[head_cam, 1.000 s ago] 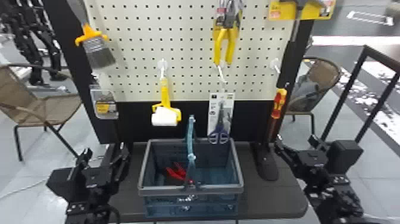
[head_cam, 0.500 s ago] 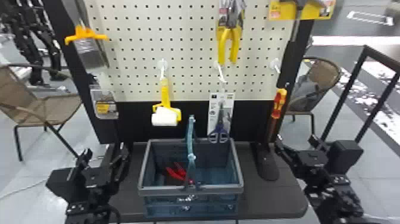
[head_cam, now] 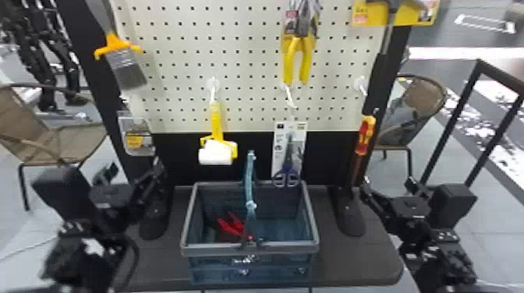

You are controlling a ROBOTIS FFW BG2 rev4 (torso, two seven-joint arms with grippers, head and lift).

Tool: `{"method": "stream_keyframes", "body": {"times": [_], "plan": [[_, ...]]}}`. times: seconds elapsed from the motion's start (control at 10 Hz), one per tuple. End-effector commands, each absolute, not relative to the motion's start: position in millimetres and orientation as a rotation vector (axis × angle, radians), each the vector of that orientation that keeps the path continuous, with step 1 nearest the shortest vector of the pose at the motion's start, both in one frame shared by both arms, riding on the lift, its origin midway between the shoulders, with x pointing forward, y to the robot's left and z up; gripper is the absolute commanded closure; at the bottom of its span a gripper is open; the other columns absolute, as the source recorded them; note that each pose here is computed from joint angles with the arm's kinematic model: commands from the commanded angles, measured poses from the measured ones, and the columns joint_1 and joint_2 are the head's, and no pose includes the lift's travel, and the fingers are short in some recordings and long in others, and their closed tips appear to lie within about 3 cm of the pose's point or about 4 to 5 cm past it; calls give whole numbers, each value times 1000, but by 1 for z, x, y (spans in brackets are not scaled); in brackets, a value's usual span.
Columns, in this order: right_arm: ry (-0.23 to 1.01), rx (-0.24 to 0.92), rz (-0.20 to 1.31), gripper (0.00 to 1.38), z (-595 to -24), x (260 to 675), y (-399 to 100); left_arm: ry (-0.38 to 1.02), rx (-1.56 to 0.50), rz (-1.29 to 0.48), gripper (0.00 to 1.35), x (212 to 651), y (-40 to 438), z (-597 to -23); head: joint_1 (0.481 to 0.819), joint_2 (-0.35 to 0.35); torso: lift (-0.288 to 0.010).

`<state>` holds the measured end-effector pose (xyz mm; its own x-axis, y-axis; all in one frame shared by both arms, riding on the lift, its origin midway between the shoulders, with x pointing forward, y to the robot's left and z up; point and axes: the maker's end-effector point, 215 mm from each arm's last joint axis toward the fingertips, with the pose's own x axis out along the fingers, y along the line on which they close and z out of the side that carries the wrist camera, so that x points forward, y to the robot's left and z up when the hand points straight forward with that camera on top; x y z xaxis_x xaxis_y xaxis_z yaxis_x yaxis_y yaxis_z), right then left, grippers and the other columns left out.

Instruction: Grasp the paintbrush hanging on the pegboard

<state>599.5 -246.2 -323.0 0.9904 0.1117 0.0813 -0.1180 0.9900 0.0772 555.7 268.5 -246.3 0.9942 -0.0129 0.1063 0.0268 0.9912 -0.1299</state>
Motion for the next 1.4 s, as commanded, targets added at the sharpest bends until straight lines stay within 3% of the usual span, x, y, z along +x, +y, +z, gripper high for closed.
{"method": "stream_keyframes", "body": {"times": [0.0,0.4,0.7,0.9,1.3], "plan": [[-77,82,115,182,-323,599,-246,-102,-132,-61,321,562,287,-207,549,0,-100],[-79,79,117,182,-321,600,-245,-185,-184,-277,387,577,303,-121,549,0,-100],[-78,79,118,182,-323,599,-245,-268,-204,-359,522,577,304,-61,549,0,-100],[-79,79,116,182,-322,598,-246,-266,-214,-390,496,578,309,-37,549,0,-100],[-84,74,119,182,-319,599,-245,-279,-214,-373,498,573,362,3,549,0,-100]]}}
